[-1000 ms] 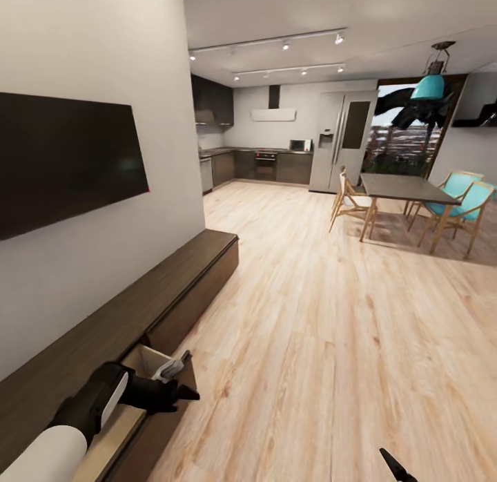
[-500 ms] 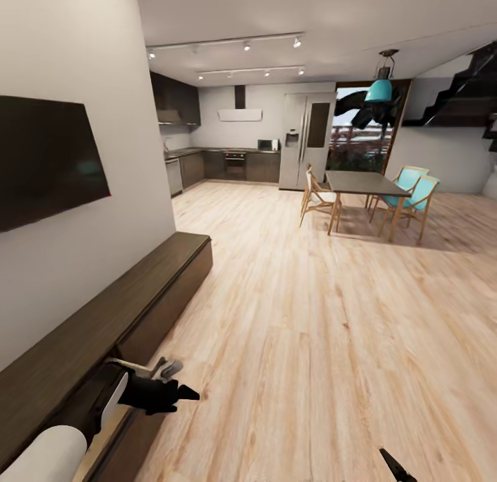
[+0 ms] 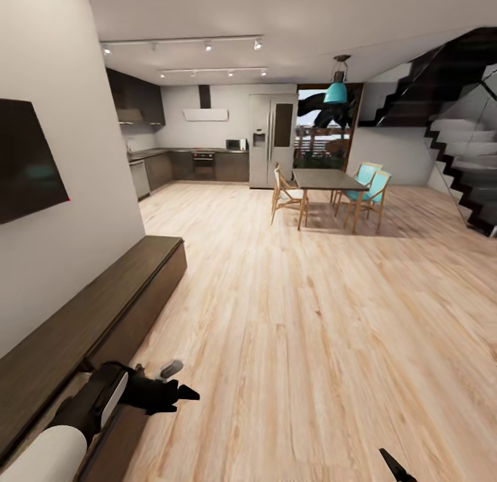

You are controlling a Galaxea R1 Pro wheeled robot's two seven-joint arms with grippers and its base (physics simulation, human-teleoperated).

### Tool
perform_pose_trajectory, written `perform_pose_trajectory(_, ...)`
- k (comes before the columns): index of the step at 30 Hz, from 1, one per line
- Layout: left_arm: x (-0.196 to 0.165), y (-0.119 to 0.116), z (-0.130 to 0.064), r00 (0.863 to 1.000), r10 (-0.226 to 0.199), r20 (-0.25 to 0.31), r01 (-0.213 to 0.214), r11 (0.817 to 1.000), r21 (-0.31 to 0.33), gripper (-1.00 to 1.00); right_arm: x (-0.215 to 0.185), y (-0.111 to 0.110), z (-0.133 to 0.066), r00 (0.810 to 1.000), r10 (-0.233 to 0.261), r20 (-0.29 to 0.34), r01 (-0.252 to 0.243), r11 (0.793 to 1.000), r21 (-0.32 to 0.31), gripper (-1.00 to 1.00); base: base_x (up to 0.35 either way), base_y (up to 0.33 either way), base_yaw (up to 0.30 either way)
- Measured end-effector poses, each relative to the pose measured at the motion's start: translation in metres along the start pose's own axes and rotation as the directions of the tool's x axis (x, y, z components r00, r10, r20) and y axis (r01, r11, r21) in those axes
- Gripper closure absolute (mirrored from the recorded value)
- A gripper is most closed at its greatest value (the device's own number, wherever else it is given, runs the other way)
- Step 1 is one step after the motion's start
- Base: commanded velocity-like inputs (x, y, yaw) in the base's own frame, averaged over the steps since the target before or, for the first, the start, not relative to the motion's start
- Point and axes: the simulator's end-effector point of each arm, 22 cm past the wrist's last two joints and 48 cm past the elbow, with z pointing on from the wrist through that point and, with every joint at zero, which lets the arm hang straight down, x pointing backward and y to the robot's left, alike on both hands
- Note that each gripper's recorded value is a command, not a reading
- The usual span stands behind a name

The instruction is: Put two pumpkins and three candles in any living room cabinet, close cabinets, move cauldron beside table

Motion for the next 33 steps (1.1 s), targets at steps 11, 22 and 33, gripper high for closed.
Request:
perform_pose_trajectory(11,0.0001,0.0000,0.0000,1.000,0.000,0.000,0.000,1.000,0.000,-1.00,0.0000,-0.0001,0.0000,1.000,0.000,0.000,0.000,1.000,0.000,-1.00,-0.001,0.001,-0.289)
perform_pose_trajectory(22,0.0000,0.0000,0.0000,1.000,0.000,0.000,0.000,1.000,0.000,-1.00,-0.0003,-0.0002,-0.0001,1.000,0.000,0.000,0.000,1.000,0.001,-1.00,0.000,0.000,-0.289)
perform_pose_trajectory(33,0.0000,-0.0001,0.0000,1.000,0.000,0.000,0.000,1.000,0.000,-1.00,-0.0009,-0.0003,-0.0002,1.000,-0.001,0.001,0.001,1.000,0.001,-1.00,0.000,0.000,-0.289)
